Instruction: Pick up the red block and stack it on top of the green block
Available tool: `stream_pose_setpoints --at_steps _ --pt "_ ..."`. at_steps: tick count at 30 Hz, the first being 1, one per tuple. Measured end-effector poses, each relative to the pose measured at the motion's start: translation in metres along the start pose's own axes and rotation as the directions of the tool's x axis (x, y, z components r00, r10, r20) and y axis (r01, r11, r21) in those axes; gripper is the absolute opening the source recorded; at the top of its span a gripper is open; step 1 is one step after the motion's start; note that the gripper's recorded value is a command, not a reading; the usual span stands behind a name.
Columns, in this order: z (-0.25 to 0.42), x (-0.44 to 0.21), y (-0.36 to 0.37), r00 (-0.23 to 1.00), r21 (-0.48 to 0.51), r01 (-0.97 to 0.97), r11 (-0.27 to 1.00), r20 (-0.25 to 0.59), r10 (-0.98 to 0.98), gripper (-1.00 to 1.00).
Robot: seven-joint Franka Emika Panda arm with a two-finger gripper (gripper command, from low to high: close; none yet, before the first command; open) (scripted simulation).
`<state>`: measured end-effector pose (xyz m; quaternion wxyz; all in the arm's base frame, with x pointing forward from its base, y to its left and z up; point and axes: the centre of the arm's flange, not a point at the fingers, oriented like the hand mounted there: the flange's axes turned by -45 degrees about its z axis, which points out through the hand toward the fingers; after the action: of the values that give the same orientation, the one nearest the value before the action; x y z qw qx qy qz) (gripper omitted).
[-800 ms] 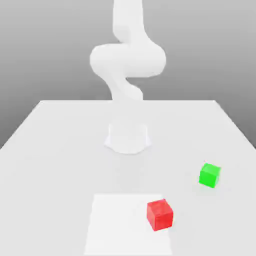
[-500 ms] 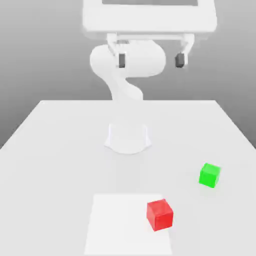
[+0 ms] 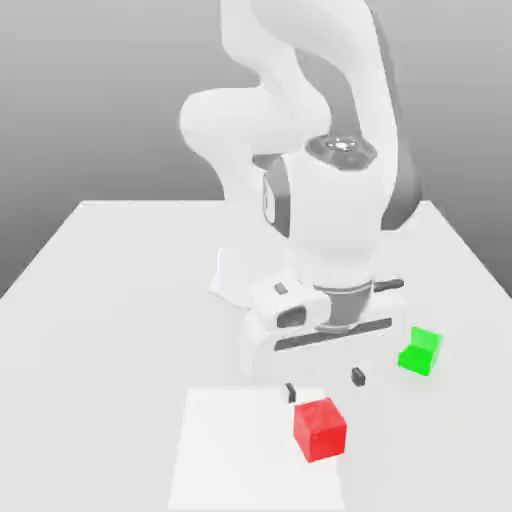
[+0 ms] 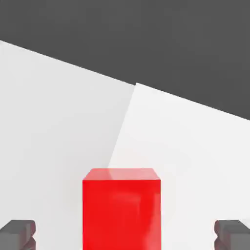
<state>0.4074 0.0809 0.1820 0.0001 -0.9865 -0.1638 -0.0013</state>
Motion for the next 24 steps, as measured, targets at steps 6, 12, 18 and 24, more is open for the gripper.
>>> stream_pose_setpoints --at_steps 6,12,18,24 --pt "0.032 -0.002 0.000 1.000 0.000 0.001 1.000 0.002 -0.001 -1.00" --pt "0.018 -0.001 0.000 1.000 0.000 0.001 1.000 0.003 -0.001 -1.00" --pt "-0.034 -0.008 -0.053 0.986 0.014 0.167 0.986 -0.001 -0.167 -1.00" --pt "-0.058 -0.060 -0.171 0.806 0.023 0.592 0.805 -0.010 -0.592 -1.00"
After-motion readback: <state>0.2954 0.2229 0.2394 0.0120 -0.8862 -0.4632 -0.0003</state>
